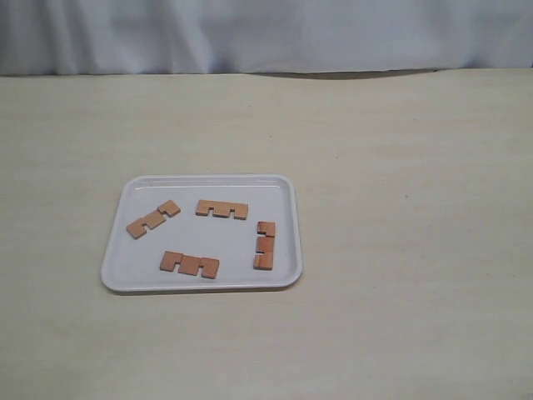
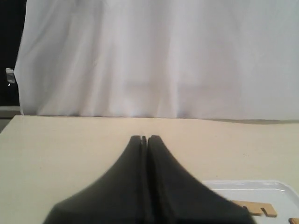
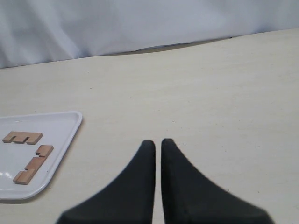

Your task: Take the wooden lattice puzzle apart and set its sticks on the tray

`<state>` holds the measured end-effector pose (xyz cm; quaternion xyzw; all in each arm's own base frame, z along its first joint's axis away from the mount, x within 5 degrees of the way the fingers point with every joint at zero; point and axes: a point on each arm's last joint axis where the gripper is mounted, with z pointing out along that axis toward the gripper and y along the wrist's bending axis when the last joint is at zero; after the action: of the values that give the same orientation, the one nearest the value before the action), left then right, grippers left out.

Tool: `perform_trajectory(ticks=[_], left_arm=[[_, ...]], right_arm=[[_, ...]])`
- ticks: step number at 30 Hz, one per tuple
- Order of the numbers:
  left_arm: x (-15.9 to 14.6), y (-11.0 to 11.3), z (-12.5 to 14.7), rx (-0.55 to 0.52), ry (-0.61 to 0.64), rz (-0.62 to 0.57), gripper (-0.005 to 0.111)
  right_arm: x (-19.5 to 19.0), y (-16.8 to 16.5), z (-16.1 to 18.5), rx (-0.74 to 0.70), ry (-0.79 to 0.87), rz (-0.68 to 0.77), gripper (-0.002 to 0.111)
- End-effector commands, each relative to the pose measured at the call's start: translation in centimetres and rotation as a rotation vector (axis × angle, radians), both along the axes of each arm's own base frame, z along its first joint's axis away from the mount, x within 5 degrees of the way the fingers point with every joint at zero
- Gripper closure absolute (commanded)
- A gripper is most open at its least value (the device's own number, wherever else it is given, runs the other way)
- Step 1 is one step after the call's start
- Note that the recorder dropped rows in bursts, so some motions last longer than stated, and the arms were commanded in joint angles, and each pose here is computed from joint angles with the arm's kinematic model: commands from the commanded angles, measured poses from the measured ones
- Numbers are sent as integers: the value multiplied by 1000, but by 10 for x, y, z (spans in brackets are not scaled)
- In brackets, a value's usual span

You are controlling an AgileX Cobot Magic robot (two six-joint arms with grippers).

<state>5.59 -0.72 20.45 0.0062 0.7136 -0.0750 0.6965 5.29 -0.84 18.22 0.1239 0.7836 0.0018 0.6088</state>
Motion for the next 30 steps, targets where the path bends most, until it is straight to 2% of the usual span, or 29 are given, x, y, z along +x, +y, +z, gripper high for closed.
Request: perform_trajectory(ticks=[1, 14, 22, 30], left_arm=[[0, -2, -4, -103, 51, -19, 107], [-3, -5, -21, -77, 238, -51, 107], [-4, -5, -23, -57, 252, -51, 107], [-3, -2, -20, 15, 211, -23, 107]], right_arm=[[0, 0, 0, 4, -7, -7, 104], [0, 0, 0, 4, -7, -7, 104], [0, 0, 0, 4, -7, -7, 104], [0, 0, 0, 4, -7, -7, 104]])
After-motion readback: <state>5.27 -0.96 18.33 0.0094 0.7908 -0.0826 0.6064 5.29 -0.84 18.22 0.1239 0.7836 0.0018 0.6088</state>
